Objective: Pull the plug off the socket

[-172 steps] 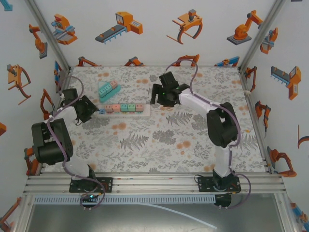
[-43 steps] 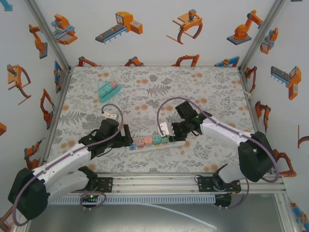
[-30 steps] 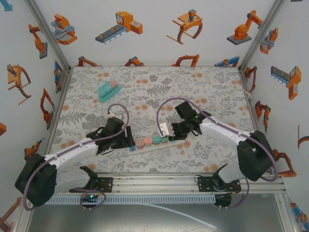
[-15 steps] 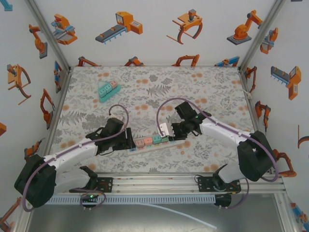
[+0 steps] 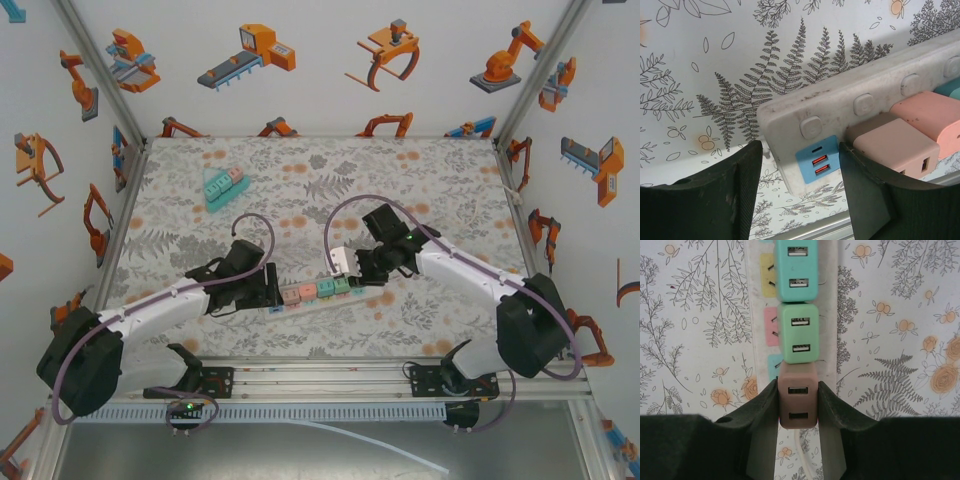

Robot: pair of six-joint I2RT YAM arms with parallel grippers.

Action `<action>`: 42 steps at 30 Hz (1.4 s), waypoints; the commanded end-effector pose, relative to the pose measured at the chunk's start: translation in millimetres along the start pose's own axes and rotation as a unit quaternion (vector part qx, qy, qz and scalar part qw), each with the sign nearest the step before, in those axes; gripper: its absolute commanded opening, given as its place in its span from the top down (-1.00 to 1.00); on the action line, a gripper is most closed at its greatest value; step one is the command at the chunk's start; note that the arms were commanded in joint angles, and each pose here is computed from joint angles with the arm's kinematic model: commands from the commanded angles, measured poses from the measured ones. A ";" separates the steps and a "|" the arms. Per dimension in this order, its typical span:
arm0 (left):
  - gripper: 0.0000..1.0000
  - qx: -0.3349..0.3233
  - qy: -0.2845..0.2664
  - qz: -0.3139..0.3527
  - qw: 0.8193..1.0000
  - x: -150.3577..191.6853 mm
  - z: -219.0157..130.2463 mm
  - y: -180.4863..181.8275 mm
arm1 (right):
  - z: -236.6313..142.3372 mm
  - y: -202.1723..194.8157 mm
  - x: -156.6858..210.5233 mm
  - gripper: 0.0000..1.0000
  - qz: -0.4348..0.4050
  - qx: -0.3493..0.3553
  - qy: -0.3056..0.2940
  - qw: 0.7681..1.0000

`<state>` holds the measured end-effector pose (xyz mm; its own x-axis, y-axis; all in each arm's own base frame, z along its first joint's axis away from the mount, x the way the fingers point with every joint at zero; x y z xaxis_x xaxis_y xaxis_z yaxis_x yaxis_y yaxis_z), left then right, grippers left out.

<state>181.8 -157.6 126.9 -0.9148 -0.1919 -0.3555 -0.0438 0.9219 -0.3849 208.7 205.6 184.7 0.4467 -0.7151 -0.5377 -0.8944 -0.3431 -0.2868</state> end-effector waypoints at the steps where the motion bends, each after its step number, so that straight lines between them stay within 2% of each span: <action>1: -0.19 -0.123 0.041 0.023 0.991 26.3 16.1 36.7 | -12.2 -13.3 -18.4 0.86 -0.012 0.024 -0.034 0.999; 9: -0.24 -0.098 -0.003 0.022 0.995 10.1 0.1 22.7 | -32.1 -10.0 -27.3 0.96 0.000 0.051 -0.037 0.998; 14: -0.34 -0.080 -0.062 0.031 0.994 -12.1 -17.8 7.2 | -60.3 -9.0 -37.6 0.98 0.092 0.154 -0.070 0.981; 16: -0.37 -0.068 -0.082 0.037 0.994 -21.1 -25.7 -0.3 | -72.5 -8.1 -39.4 1.00 0.160 0.211 -0.098 0.959; 18: -0.39 -0.056 -0.098 0.048 0.992 -29.1 -34.7 -8.4 | -87.5 -6.9 -39.6 1.00 0.247 0.263 -0.122 0.925; 21: -0.40 -0.018 -0.118 0.068 0.990 -38.3 -50.0 -21.8 | -106.0 -0.7 -34.8 1.00 0.371 0.312 -0.132 0.865; 23: -0.40 0.033 -0.126 0.087 0.988 -40.0 -60.8 -31.9 | -115.8 5.1 -30.7 1.00 0.446 0.326 -0.134 0.822; 27: -0.54 0.149 -0.138 0.127 0.971 -35.7 -81.6 -49.5 | -124.8 16.5 -26.6 1.00 0.540 0.303 -0.139 0.773; 32: -0.75 0.296 -0.121 0.194 0.927 -18.4 -106.0 -70.7 | -122.2 27.2 -5.9 1.00 0.653 0.242 -0.136 0.704; 35: -0.87 0.352 -0.094 0.216 0.906 -9.2 -113.1 -79.0 | -113.1 36.0 12.5 1.00 0.708 0.205 -0.138 0.662; 37: -0.91 0.379 -0.071 0.225 0.895 -4.7 -113.8 -83.2 | -103.5 42.9 22.6 1.00 0.732 0.184 -0.139 0.641; 40: -0.97 0.411 -0.045 0.234 0.880 2.0 -111.3 -87.4 | -83.6 50.9 32.4 1.00 0.748 0.155 -0.153 0.627; 42: -0.99 0.416 -0.036 0.237 0.877 3.5 -109.8 -89.0 | -69.5 56.8 40.5 1.00 0.760 0.145 -0.162 0.613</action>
<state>146.8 -196.5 251.5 -0.7381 0.0411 -0.6735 0.6111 0.4637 -0.6415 178.9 110.3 212.8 -0.8401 0.0344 -0.5413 -0.3093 0.7895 0.5301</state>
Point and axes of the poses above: each hand's point on the last joint's axis, 136 mm out from that joint toward the fingers, its own z axis out along the fingers, its own y axis along the line the jaws close on, x = y × z, the point moved 9 cm from there along -z, back along the fingers, and after that the axes turned 10 degrees about -z, right-handed, at the moved point
